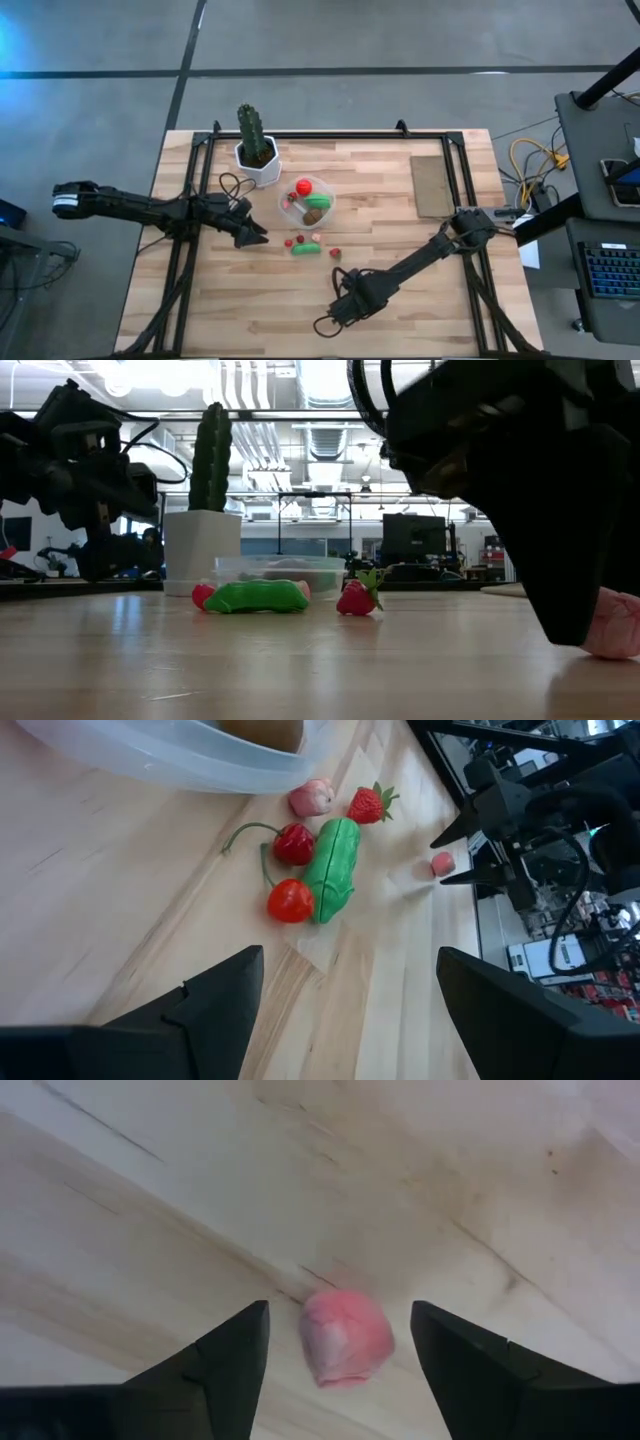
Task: Pick and placing Produce into tupperware
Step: Put the bottom peach into the transparent bin
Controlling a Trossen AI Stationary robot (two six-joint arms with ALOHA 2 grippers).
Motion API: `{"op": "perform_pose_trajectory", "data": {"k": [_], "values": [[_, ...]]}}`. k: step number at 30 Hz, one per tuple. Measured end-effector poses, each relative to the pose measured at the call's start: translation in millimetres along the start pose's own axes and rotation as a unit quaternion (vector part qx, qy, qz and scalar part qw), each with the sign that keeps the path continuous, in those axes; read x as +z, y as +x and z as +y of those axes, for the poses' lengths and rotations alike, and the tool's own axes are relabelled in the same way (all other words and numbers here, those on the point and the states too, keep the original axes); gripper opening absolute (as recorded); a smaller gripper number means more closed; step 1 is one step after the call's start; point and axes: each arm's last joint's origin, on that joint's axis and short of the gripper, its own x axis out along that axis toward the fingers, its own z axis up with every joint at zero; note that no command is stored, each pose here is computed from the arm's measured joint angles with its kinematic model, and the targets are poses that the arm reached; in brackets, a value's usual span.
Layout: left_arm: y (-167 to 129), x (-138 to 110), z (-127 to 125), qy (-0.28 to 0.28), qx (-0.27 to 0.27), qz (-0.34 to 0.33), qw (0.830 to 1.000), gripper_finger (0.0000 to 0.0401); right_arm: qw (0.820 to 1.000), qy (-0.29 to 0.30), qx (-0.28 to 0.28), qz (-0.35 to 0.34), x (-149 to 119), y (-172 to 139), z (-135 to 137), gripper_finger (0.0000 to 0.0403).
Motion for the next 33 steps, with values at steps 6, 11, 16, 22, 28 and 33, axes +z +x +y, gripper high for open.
{"op": "perform_pose_trajectory", "data": {"k": [6, 11, 16, 22, 28, 33], "values": [[1, -1, 1, -0.002, 0.004, 0.004, 1.000, 0.0283, 1.000, 0.000, 0.002, 0.009, 0, 3, -1, 0.0212], [2, -1, 2, -0.003, 0.007, 0.006, 1.000, 0.0283, 1.000, -0.007, -0.003, 0.022, -1, 6, -3, 0.0177], [1, -1, 2, -0.003, 0.007, 0.007, 1.000, 0.0283, 1.000, -0.010, -0.001, 0.022, 0, 5, -3, 0.0135], [2, -1, 2, -0.003, 0.008, 0.007, 1.000, 0.0283, 1.000, -0.013, 0.002, 0.018, 7, 4, -2, 0.0107], [1, -1, 1, -0.002, 0.004, 0.004, 1.000, 0.0283, 0.998, -0.026, 0.035, -0.037, 20, -25, -1, 0.0106], [1, -1, 1, -0.002, 0.005, 0.005, 1.000, 0.0283, 0.985, -0.024, 0.104, -0.134, 64, -86, -8, 0.0106]]}}
